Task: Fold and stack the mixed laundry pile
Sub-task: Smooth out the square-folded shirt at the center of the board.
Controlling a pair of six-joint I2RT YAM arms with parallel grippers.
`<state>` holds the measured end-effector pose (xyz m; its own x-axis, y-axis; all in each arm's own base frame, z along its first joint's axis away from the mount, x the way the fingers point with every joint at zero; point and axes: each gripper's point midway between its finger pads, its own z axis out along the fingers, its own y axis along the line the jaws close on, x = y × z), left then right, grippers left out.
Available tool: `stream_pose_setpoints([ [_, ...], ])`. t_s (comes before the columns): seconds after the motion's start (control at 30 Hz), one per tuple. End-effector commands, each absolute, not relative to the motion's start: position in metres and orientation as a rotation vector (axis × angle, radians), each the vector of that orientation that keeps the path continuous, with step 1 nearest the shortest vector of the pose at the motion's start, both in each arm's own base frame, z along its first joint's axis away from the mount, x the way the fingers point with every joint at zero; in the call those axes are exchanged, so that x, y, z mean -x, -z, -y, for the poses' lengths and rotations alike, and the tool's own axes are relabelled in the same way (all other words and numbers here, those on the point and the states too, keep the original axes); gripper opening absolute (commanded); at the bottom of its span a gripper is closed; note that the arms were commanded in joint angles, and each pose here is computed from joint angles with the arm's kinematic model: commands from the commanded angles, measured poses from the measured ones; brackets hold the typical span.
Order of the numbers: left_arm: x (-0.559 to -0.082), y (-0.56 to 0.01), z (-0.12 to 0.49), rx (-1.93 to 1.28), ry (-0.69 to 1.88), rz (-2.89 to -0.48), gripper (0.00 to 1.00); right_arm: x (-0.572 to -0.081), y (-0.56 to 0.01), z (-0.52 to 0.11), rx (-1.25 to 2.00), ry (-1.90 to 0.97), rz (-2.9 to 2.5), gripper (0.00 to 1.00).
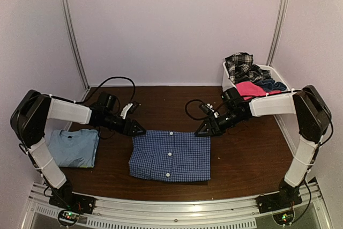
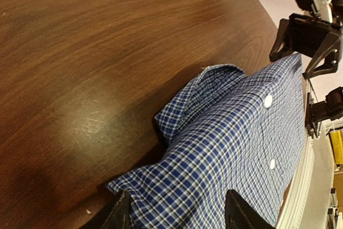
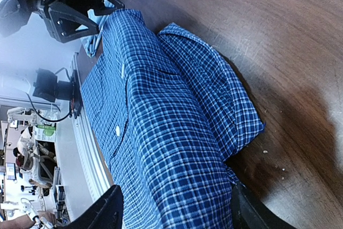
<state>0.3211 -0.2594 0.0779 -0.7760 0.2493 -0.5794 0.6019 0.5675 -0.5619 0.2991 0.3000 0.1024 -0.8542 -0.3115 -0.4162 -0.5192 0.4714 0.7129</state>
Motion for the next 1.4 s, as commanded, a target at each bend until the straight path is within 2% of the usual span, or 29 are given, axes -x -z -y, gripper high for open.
stream_pose_setpoints([
  [0.0,-0.323,-0.091,0.276,-0.707,1.258,-2.224,0.59,-0.298,-0.094,-0.311,0.794,-1.346,-2.448,0.67],
  [0.13,-0.319,-0.088,0.278,-0.707,1.296,-2.217,0.58,-0.296,-0.084,-0.312,0.818,-1.34,-2.47,0.6],
  [0.17,-0.319,-0.087,0.278,-0.712,1.296,-2.215,0.54,-0.296,-0.083,-0.312,0.817,-1.34,-2.474,0.57],
  [0.23,-0.315,-0.09,0.28,-0.724,1.332,-2.205,0.41,-0.297,-0.087,-0.315,0.821,-1.352,-2.468,0.48],
  [0.27,-0.312,-0.093,0.282,-0.728,1.359,-2.2,0.3,-0.296,-0.091,-0.316,0.823,-1.363,-2.464,0.43],
  [0.4,-0.302,-0.107,0.279,-0.699,1.437,-2.191,0.0,-0.282,-0.12,-0.321,0.848,-1.409,-2.439,0.23],
  [0.53,-0.309,-0.111,0.258,-0.538,1.47,-2.211,0.0,-0.272,-0.137,-0.318,0.812,-1.475,-2.436,0.08],
  [0.67,-0.33,-0.09,0.25,-0.459,1.427,-2.292,0.0,-0.299,-0.117,-0.318,0.735,-1.481,-2.489,0.0],
  [0.83,-0.358,-0.05,0.25,-0.367,1.358,-2.41,0.0,-0.331,-0.057,-0.319,0.607,-1.408,-2.628,0.0],
  [1.1,-0.376,-0.018,0.245,-0.335,1.246,-2.531,0.0,-0.353,-0.012,-0.314,0.505,-1.311,-2.726,0.0],
  [1.27,-0.369,-0.001,0.235,-0.32,1.155,-2.638,0.0,-0.351,-0.007,-0.311,0.52,-1.285,-2.749,0.0],
  [1.37,-0.369,-0.026,0.242,-0.385,1.198,-2.573,0.0,-0.35,-0.025,-0.308,0.561,-1.264,-2.717,0.0],
])
